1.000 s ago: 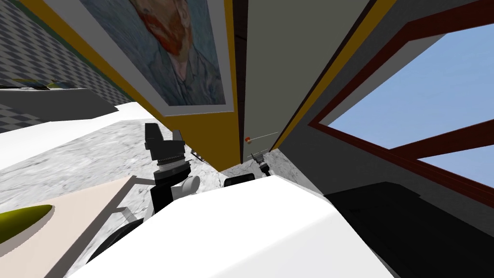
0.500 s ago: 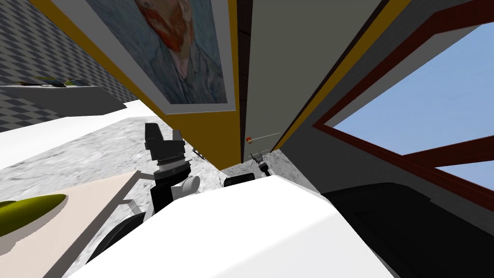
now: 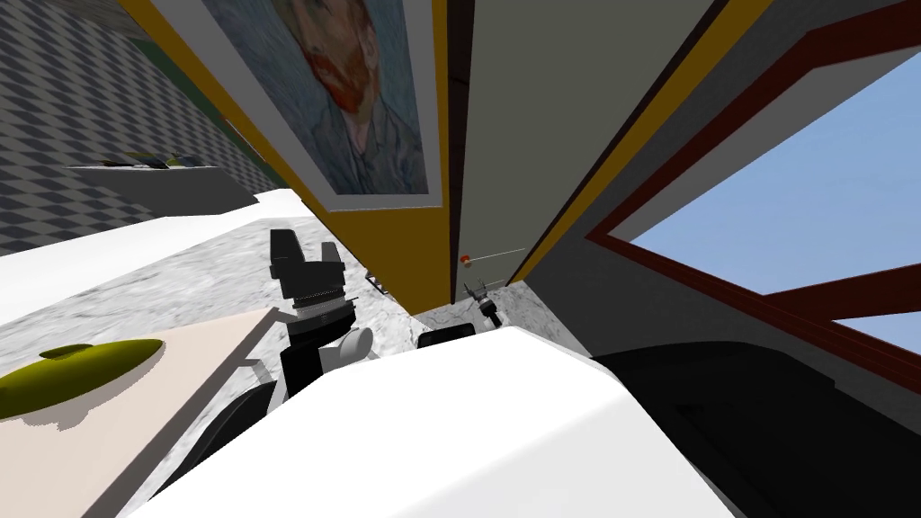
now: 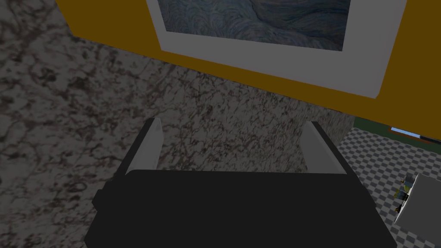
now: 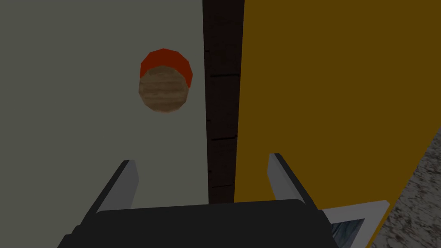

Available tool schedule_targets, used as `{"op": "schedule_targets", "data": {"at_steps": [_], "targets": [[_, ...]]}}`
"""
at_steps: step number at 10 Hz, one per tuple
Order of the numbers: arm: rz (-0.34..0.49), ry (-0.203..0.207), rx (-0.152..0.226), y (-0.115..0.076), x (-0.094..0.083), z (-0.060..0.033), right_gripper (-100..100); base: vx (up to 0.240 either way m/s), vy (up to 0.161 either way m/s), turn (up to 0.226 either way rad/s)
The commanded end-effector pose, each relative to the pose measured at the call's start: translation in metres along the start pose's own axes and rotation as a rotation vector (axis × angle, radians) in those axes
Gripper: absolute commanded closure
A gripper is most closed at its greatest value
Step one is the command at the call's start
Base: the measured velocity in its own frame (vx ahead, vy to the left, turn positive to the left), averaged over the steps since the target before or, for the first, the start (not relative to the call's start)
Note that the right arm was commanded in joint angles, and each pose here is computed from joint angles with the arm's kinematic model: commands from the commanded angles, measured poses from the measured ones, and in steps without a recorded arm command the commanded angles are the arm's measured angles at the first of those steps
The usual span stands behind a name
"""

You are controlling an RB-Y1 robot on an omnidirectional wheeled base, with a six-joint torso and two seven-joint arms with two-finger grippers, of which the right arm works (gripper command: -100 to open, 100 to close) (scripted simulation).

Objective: Pull the door open

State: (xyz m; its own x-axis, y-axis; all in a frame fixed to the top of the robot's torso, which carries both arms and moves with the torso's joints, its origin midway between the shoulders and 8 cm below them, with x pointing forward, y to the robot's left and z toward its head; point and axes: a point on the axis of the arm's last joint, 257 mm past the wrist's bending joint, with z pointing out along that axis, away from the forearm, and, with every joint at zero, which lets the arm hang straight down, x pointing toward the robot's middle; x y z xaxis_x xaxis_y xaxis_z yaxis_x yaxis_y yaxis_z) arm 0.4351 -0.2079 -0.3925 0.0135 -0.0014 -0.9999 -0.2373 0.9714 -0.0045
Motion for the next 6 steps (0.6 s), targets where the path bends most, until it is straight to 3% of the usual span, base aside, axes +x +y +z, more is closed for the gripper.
{"op": "schedule_targets", "data": {"at_steps": [1,6], "targets": [[-0.003,0.001,-0.004,0.003,0.001,0.0069,-100,0.002,-0.010,0.046],[-0.003,0.001,-0.016,0.019,0.003,0.0286,-100,0.001,-0.003,0.005]]}}
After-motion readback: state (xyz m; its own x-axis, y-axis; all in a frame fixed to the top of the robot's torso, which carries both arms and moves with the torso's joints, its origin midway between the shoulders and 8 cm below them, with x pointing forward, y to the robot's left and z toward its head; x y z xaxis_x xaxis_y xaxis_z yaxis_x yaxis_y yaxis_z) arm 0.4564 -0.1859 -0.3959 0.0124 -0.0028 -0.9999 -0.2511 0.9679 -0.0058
